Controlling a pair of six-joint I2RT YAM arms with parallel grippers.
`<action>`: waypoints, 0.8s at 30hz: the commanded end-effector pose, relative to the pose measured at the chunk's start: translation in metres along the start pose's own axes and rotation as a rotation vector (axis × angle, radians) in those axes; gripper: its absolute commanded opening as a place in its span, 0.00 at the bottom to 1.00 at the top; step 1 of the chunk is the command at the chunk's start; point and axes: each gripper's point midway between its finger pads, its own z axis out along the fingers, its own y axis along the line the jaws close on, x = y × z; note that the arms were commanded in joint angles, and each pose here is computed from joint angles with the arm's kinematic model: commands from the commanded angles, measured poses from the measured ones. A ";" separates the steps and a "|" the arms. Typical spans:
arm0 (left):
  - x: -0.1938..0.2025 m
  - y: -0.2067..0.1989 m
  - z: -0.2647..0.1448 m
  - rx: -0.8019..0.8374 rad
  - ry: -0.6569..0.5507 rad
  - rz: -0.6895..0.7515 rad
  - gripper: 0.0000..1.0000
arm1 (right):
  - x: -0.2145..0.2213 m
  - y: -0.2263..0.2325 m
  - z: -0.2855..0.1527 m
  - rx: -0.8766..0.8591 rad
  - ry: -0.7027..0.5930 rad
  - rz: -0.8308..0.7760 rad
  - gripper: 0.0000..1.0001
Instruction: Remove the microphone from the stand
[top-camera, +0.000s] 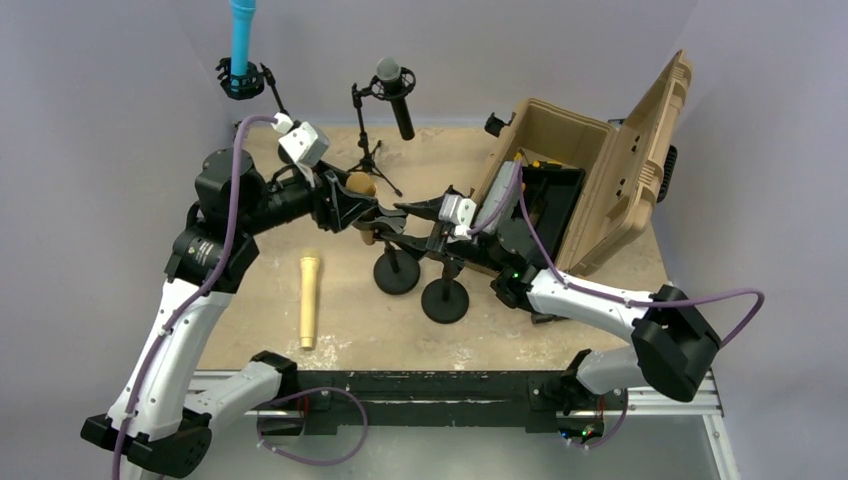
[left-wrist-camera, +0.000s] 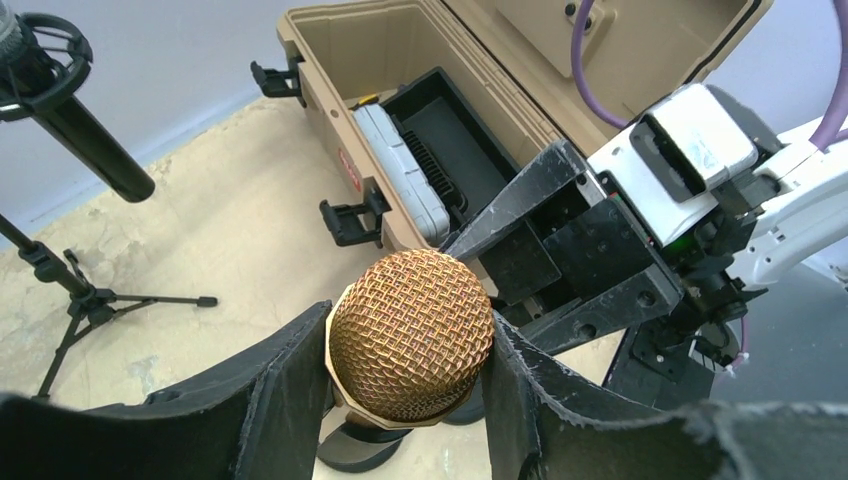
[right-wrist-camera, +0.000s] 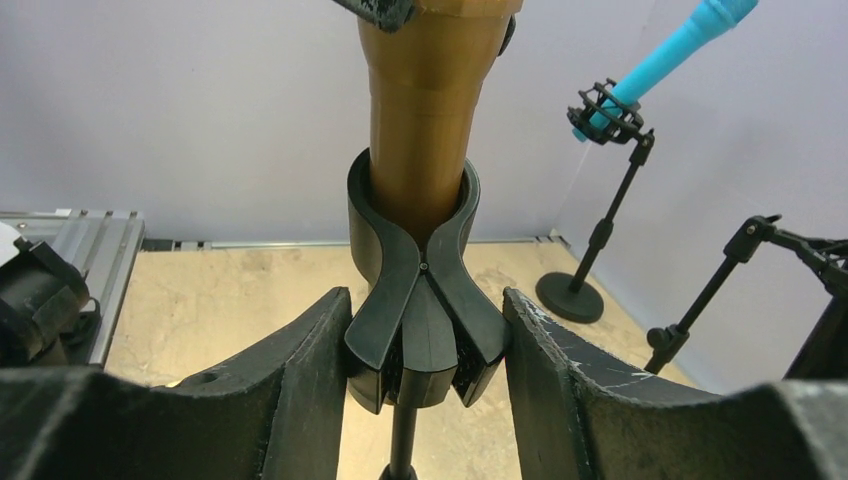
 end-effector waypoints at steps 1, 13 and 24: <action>-0.083 -0.033 -0.027 0.041 -0.221 0.065 0.00 | 0.007 -0.017 0.004 0.062 0.012 -0.037 0.00; -0.071 -0.004 -0.005 -0.047 -0.171 0.025 0.00 | 0.014 -0.015 0.006 0.057 -0.004 -0.027 0.00; -0.122 -0.029 -0.028 -0.080 -0.224 -0.047 0.00 | 0.053 -0.022 0.025 0.064 0.114 0.039 0.00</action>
